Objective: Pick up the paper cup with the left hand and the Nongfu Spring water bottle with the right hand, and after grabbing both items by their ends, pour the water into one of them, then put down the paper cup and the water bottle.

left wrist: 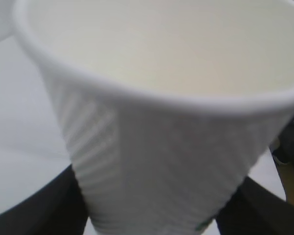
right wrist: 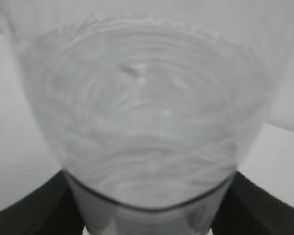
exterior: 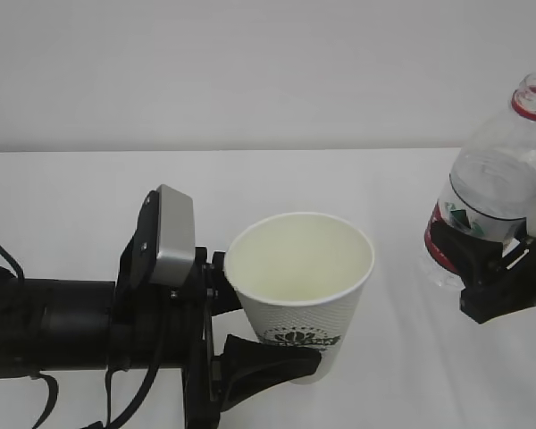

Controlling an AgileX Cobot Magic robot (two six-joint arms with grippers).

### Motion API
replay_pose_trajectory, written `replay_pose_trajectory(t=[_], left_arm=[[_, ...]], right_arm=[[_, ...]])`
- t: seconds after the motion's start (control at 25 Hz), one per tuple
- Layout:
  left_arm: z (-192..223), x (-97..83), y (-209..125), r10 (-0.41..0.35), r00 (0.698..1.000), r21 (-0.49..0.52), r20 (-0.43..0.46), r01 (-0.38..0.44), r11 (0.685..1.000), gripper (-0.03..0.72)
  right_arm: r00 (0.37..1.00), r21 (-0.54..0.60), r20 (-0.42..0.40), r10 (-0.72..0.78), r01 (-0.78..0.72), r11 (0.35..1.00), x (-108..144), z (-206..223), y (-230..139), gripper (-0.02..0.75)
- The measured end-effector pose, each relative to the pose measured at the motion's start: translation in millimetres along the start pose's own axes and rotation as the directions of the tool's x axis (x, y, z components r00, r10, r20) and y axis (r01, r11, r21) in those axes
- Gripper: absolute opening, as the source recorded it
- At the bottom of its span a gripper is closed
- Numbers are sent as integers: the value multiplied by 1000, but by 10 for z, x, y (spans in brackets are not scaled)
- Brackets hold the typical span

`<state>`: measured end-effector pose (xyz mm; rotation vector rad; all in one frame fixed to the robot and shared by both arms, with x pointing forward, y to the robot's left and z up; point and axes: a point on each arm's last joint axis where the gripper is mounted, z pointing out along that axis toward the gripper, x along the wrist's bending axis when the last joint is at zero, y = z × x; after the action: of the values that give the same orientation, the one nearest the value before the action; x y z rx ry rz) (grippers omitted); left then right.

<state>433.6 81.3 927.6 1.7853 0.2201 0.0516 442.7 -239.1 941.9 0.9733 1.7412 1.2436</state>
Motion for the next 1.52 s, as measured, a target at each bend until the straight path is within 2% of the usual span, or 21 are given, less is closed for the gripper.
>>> replay_pose_trajectory(t=[0.8,1.04,1.52], left_arm=[[2,8,-17,1,1000,22,-6,0,1000,516],[2,-6,11,0,1000,-8,9,0,1000,512],[2,-5,9,0,1000,-6,8,0,1000,499]], right_arm=[[998,-32,-58,-28,27,999,21,85,107,495],[996,-33,-82,-45,43,999,24,131,152,495],[989,-41,-117,-89,85,996,2,261,301,495]])
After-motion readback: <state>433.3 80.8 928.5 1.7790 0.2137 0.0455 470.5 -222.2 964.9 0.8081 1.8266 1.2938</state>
